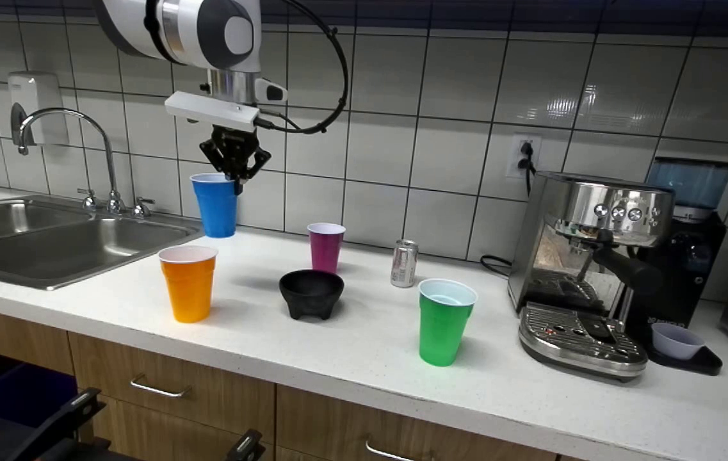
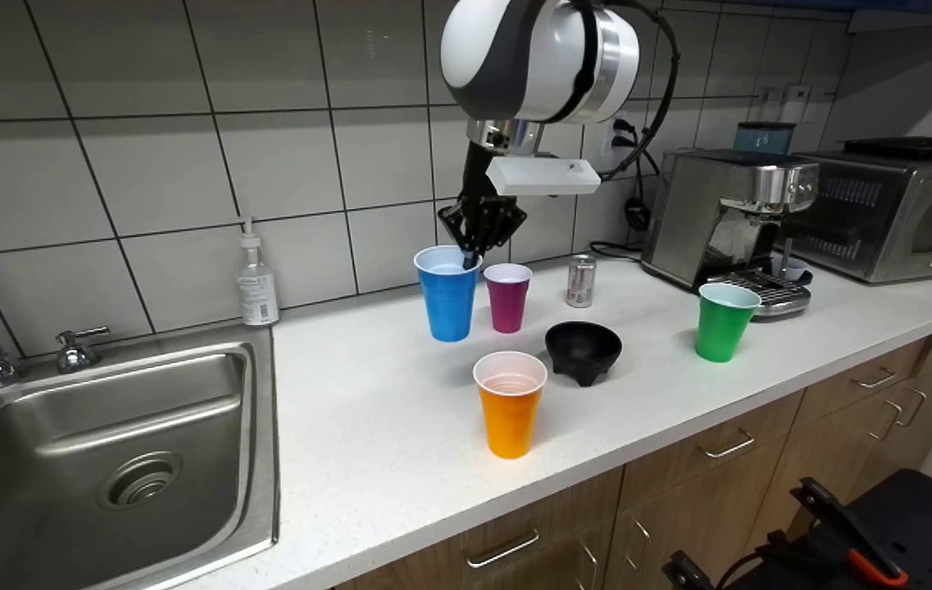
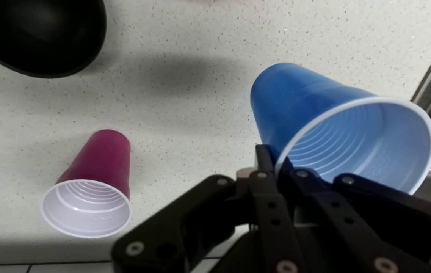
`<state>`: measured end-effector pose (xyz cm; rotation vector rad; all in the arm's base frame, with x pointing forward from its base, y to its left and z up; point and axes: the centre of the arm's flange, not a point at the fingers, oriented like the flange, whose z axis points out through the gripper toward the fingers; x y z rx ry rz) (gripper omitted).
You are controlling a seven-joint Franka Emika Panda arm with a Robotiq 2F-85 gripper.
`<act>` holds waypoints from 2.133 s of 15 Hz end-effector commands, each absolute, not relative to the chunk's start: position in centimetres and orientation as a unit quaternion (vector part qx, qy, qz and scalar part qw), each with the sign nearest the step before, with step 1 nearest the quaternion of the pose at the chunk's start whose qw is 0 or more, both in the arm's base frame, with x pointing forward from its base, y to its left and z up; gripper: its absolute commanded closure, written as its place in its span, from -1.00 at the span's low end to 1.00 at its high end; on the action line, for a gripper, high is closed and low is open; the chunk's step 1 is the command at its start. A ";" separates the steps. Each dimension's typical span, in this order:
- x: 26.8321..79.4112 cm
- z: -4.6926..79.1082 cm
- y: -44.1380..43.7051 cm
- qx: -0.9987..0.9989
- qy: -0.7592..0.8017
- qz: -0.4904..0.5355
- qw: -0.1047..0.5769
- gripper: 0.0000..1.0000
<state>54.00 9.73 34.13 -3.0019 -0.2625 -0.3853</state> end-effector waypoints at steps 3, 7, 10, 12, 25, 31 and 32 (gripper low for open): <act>50.3 35.6 8.9 -0.985 -0.095 -0.131 0.064 0.98; 48.7 36.2 8.7 -0.984 -0.095 -0.137 0.061 0.98; 47.4 36.5 8.4 -0.984 -0.095 -0.136 0.061 0.98; 46.5 36.5 8.3 -0.984 -0.094 -0.139 0.059 0.98; 41.7 36.1 7.8 -0.984 -0.112 -0.129 0.052 0.98; 40.9 35.6 7.3 -0.986 -0.108 -0.120 0.048 0.98; 40.9 35.5 7.2 -0.986 -0.106 -0.119 0.048 0.98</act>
